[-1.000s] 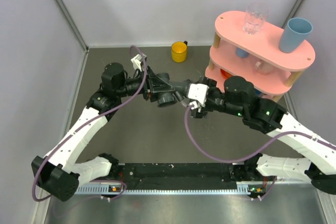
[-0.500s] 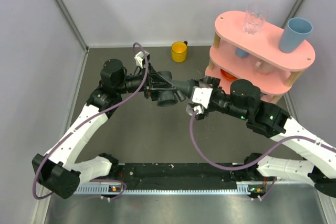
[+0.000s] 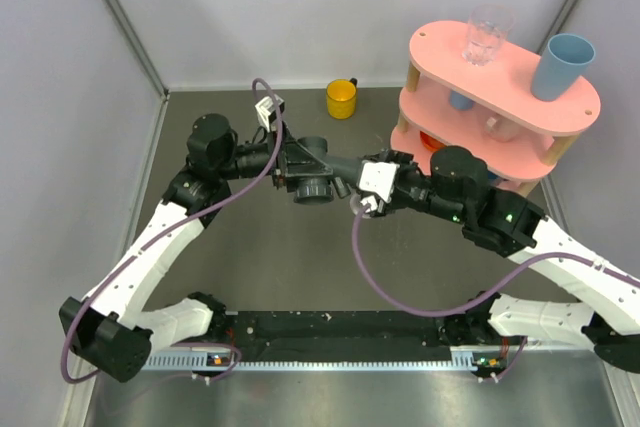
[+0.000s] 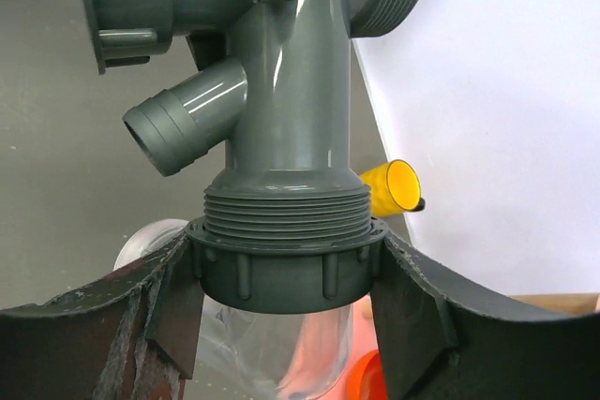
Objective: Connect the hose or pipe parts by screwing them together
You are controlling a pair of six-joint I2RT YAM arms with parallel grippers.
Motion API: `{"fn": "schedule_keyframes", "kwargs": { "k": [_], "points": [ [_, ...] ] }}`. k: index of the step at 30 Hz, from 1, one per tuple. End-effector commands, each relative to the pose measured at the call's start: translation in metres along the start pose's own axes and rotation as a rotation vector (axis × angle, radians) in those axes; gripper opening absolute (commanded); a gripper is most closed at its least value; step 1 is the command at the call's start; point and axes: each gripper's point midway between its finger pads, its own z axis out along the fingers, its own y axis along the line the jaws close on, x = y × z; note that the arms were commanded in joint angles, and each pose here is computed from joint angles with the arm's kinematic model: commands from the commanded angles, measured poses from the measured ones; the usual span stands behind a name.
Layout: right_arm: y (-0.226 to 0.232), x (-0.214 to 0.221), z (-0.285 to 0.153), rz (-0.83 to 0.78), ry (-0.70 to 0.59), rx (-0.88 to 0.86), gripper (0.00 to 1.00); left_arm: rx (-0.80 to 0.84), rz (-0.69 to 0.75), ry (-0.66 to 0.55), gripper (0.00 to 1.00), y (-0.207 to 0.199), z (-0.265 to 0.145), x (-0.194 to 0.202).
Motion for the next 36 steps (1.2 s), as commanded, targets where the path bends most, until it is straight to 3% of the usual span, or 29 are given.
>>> {"fn": "schedule_keyframes", "kwargs": {
  "k": [1,6,9,12,17,19,20,21,22,23,28,31,32,34,36],
  "points": [
    [0.008,-0.032,-0.001,0.076,-0.114,-0.078,0.23,0.146,0.503,-0.093,0.0,-0.048,-0.015,0.003],
    [0.021,-0.056,-0.009,0.247,-0.192,-0.226,0.06,0.164,0.909,-0.164,0.0,-0.035,-0.022,0.005],
    [0.024,-0.069,-0.019,0.365,-0.239,-0.317,0.0,0.149,1.215,-0.126,0.0,-0.018,-0.022,0.007],
    [0.029,-0.073,-0.024,0.446,-0.25,-0.392,0.0,0.166,1.456,-0.101,0.0,-0.008,-0.025,0.012],
    [0.037,-0.065,-0.029,0.514,-0.225,-0.446,0.0,0.042,1.612,-0.126,0.02,0.005,-0.024,-0.012],
    [0.037,-0.061,-0.029,0.524,-0.208,-0.436,0.0,0.008,1.588,-0.128,0.12,0.008,-0.022,-0.02],
    [0.033,-0.056,-0.028,0.524,-0.19,-0.408,0.0,0.01,1.594,-0.135,0.31,0.001,-0.022,-0.022],
    [0.031,-0.053,-0.028,0.517,-0.179,-0.386,0.0,0.003,1.576,-0.132,0.62,0.001,-0.022,-0.023],
    [0.025,-0.047,-0.026,0.501,-0.157,-0.338,0.0,-0.011,1.571,-0.15,0.81,-0.002,-0.023,-0.026],
    [0.02,-0.045,-0.029,0.488,-0.15,-0.305,0.0,-0.015,1.561,-0.169,0.91,-0.008,-0.026,-0.026],
    [-0.002,-0.024,-0.027,0.411,-0.076,-0.159,0.0,-0.035,1.476,-0.258,0.95,-0.023,-0.038,-0.021],
    [-0.012,-0.011,-0.025,0.353,-0.033,-0.092,0.0,-0.042,1.282,-0.301,0.94,-0.03,-0.045,-0.013],
    [-0.016,-0.009,-0.025,0.339,-0.021,-0.07,0.0,-0.056,1.159,-0.326,0.93,-0.035,-0.048,-0.014],
    [-0.028,-0.003,-0.025,0.276,-0.003,-0.013,0.0,-0.06,1.032,-0.332,0.88,-0.047,-0.051,-0.011],
    [-0.035,0.0,-0.028,0.22,-0.001,0.027,0.0,-0.098,0.816,-0.304,0.84,-0.039,-0.048,-0.01]
  ]
}}
